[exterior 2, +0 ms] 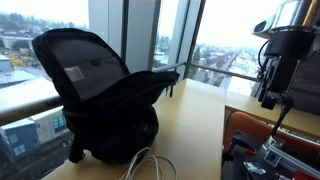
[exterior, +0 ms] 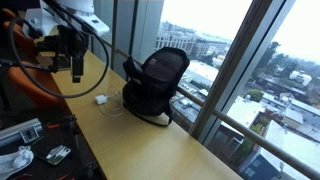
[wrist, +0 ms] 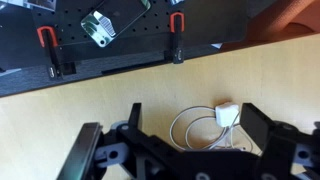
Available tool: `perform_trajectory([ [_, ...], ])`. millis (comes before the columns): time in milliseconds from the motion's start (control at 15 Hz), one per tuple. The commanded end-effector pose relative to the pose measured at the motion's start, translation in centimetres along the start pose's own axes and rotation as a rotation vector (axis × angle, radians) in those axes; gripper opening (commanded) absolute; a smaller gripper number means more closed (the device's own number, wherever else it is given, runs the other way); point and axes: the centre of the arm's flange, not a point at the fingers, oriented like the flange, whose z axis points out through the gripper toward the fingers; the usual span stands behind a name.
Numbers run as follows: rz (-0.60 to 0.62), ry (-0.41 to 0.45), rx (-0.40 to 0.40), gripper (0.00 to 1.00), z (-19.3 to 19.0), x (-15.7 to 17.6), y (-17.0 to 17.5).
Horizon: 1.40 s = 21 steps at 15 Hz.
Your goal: Put the white cable in the black bag then lay the bag on the table.
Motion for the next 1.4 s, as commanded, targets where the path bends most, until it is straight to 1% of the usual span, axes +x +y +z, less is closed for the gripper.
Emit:
perform_trajectory([
  [0,0.000,0.000,0.000,1.00,0.0,0.0,0.0],
  [1133,0.000,0.000,0.000,1.00,0.0,0.0,0.0],
  [1333,-0.023,0.011,0.002,1.00,0.7,0.8,-1.1],
])
